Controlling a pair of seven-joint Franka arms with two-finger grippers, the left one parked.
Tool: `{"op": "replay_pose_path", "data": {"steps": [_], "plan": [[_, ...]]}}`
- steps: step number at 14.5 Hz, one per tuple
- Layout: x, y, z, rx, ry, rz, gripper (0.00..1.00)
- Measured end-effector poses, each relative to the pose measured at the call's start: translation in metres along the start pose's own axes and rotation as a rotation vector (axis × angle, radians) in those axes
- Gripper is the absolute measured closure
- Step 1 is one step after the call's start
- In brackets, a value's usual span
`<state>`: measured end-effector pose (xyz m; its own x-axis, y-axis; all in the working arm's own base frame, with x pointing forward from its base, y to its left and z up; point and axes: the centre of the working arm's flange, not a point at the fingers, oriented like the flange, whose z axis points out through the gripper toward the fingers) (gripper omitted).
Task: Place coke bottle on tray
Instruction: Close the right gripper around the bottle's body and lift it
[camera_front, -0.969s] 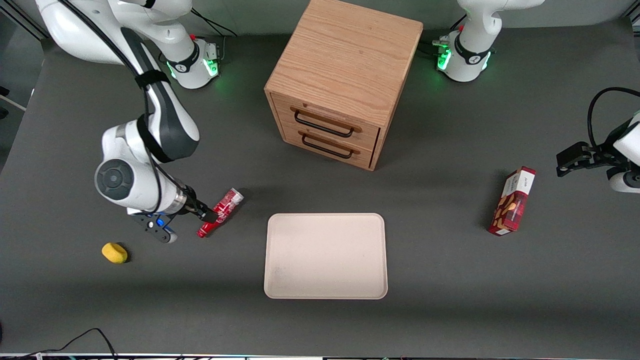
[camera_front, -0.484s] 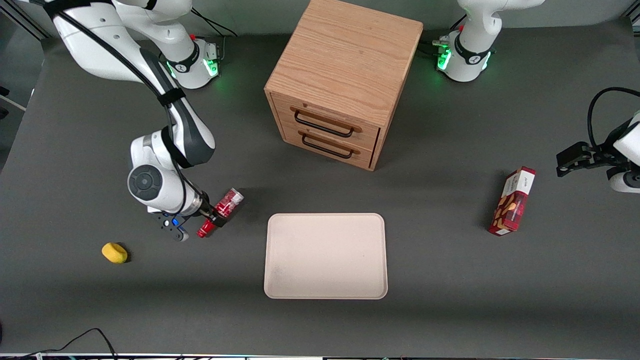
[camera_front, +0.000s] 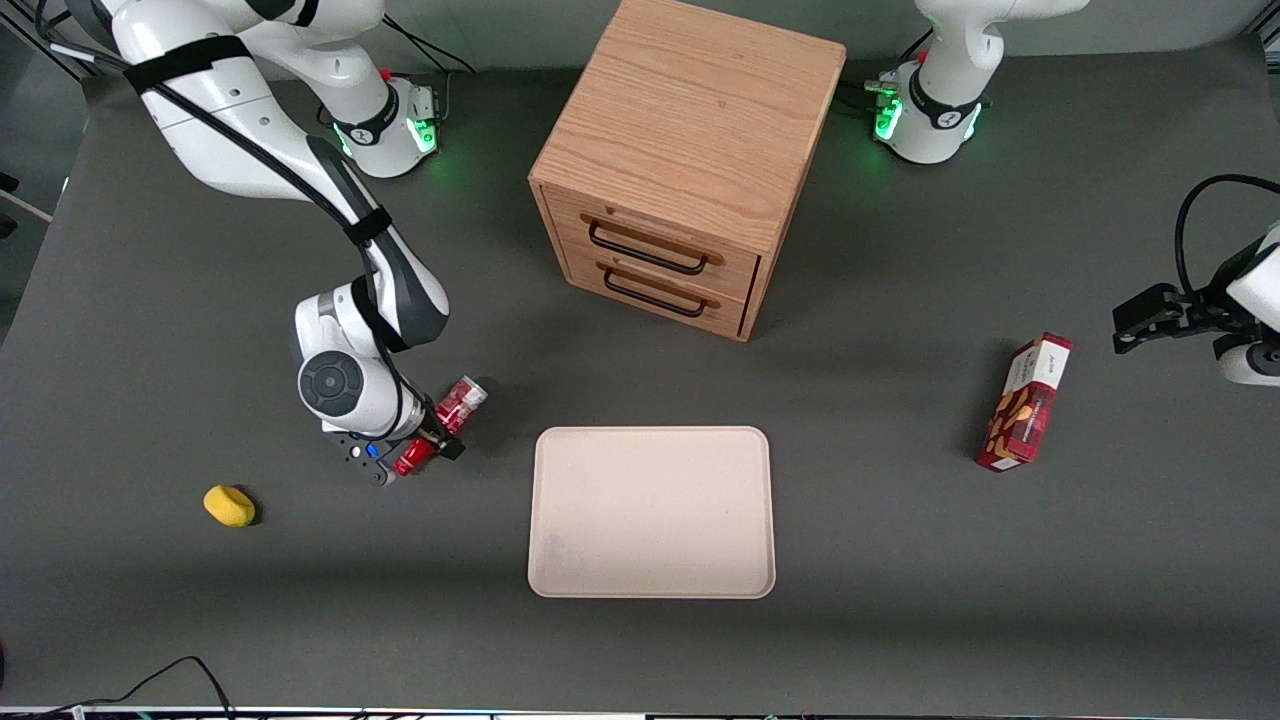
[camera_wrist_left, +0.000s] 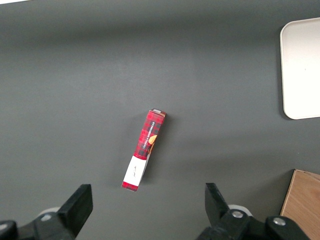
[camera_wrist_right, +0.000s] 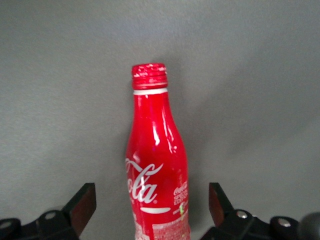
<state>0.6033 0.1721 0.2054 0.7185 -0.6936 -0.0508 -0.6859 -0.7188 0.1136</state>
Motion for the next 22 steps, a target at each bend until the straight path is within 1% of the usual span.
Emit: {"op": "replay_pose_path", "data": {"steps": [2,5,8,11,12,13,14,15,16,22], "plan": [[-0.003,0.004,0.008,-0.003,0.001,-0.003,0.00],[-0.006,0.006,0.014,-0.007,0.017,-0.001,0.00],[-0.007,0.007,0.017,-0.009,0.019,-0.001,0.00],[-0.007,0.007,0.019,-0.005,0.021,0.000,0.04],[-0.007,0.007,0.020,-0.006,0.020,0.000,0.09],[-0.008,0.007,0.021,-0.007,0.020,-0.001,0.19],[-0.008,0.007,0.022,-0.007,0.021,-0.003,0.28],[-0.009,0.006,0.022,-0.008,0.022,-0.005,0.43],[-0.009,0.006,0.021,-0.007,0.023,-0.006,0.44],[-0.009,0.005,0.017,-0.002,0.028,-0.006,0.44]]}}
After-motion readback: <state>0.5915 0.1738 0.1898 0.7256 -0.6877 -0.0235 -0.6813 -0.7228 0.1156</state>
